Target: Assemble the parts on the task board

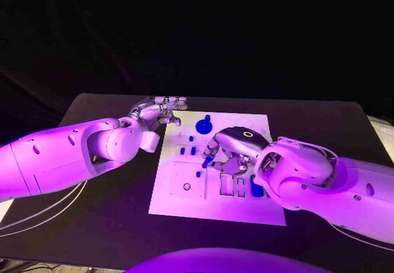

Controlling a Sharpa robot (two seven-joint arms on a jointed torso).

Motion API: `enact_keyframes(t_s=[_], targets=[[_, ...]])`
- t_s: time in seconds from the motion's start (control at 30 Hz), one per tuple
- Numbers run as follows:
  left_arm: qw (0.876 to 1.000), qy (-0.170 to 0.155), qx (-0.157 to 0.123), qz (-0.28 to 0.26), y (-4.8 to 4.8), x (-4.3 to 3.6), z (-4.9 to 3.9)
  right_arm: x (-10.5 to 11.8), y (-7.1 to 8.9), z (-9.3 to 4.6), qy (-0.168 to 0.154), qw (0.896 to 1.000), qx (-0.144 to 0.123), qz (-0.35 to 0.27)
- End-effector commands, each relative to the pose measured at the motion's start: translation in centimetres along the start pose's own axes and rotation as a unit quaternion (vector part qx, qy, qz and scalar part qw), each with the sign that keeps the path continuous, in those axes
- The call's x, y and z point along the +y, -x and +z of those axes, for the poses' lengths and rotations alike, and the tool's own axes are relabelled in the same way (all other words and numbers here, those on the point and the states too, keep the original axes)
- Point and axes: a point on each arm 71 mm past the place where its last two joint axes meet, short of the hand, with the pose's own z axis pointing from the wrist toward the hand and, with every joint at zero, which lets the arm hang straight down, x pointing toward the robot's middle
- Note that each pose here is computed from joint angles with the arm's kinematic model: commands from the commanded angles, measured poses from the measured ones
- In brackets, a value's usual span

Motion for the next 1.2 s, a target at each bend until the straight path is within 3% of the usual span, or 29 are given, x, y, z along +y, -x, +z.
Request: enact_keyframes(t_s=[0.03,0.43,0.77,1.2], targets=[[1.0,-0.002,0.012,-0.004,-0.36,0.02,0.08,1.4,-1.3,0.7,0.033,0.999,0.009,0.021],[1.0,-0.001,0.015,-0.004,-0.5,0.13,0.21,3.2,-4.1,1.9,0.06,0.996,0.039,0.044],[1.0,-0.001,0.016,-0.005,-0.56,0.19,0.26,2.7,-5.7,2.6,0.038,0.997,0.063,0.017],[1.0,-0.001,0.014,-0.004,-0.43,0.19,0.24,1.7,-5.9,2.5,0.014,0.998,0.064,-0.011]])
